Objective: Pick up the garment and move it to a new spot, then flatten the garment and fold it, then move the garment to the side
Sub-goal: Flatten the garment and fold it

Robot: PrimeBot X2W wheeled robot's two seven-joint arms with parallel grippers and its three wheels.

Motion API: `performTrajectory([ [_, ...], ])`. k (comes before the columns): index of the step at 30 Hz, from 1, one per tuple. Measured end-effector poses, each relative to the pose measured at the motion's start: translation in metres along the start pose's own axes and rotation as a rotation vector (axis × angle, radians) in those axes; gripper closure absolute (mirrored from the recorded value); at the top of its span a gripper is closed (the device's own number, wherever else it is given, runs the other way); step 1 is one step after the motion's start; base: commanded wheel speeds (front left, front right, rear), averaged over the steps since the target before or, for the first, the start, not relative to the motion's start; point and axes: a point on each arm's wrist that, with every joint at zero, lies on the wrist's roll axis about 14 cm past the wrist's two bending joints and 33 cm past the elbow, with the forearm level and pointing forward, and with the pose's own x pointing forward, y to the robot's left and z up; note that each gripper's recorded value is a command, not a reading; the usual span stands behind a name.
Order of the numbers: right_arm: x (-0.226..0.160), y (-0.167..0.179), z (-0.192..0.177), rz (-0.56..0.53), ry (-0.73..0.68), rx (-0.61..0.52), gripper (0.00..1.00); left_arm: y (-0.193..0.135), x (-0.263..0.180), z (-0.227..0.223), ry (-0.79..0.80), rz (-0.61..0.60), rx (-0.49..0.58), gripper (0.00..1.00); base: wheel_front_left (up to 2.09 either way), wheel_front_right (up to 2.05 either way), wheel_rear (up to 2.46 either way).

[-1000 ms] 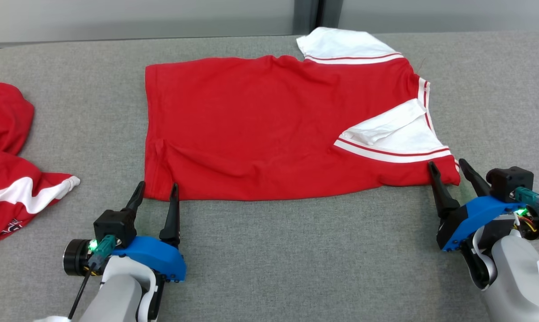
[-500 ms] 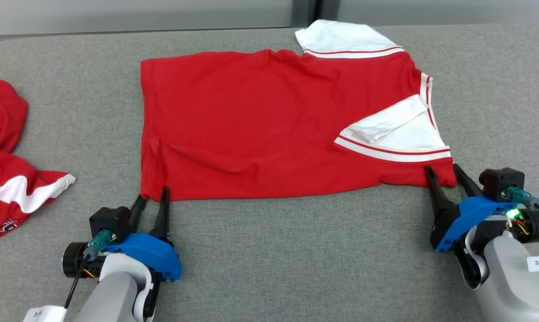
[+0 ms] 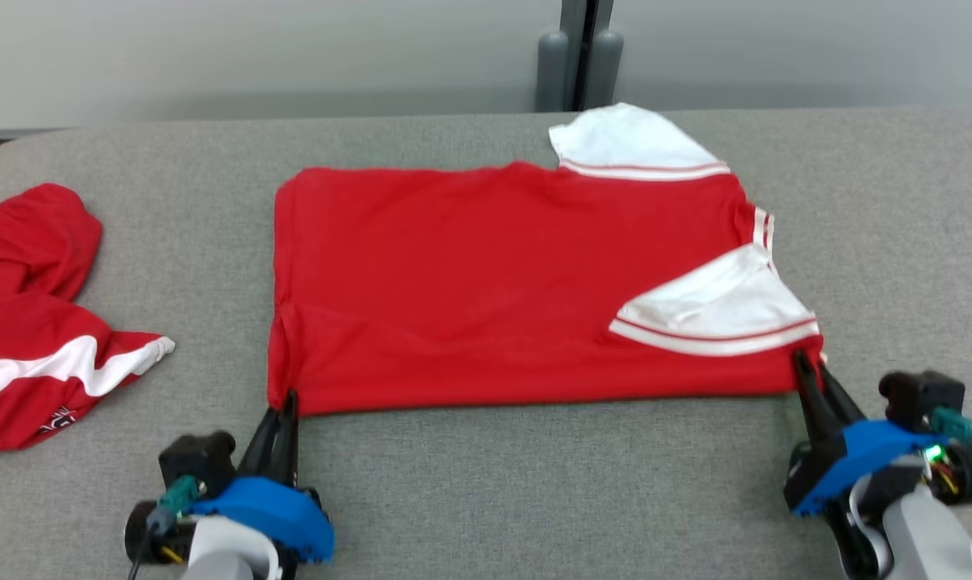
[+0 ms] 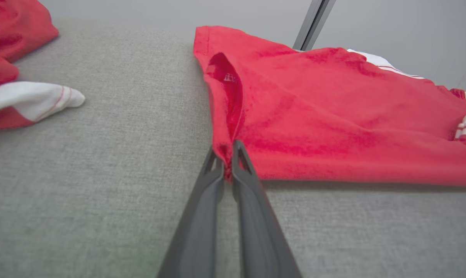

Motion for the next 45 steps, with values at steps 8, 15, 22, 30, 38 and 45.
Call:
performTrajectory([
  [8, -0.059, -0.005, -0.025, -0.034, 0.047, 0.059, 1.00, 0.002, -0.045, -0.021, 0.008, 0.056, -0.050, 1.00, 0.00, 0.00, 0.00],
  [15, -0.095, -0.004, -0.036, -0.063, 0.111, 0.090, 1.00, -0.005, -0.068, -0.032, 0.040, 0.062, -0.070, 1.00, 0.00, 0.00, 0.00],
  [22, -0.099, -0.006, -0.025, -0.076, 0.102, 0.063, 0.00, -0.001, -0.070, -0.022, 0.015, 0.078, -0.046, 0.00, 0.00, 0.00, 0.00],
  [30, -0.083, 0.004, 0.026, -0.050, -0.079, 0.026, 0.00, 0.009, -0.062, 0.029, -0.154, 0.095, -0.004, 0.00, 0.00, 0.00, 0.00],
  [38, -0.069, 0.021, 0.086, -0.002, -0.300, 0.006, 0.00, 0.000, -0.046, 0.083, -0.307, 0.056, 0.056, 0.00, 0.00, 0.00, 0.00],
  [45, -0.063, 0.035, 0.115, 0.036, -0.407, -0.003, 0.00, -0.005, -0.036, 0.124, -0.412, 0.027, 0.103, 0.00, 0.00, 0.00, 0.00],
])
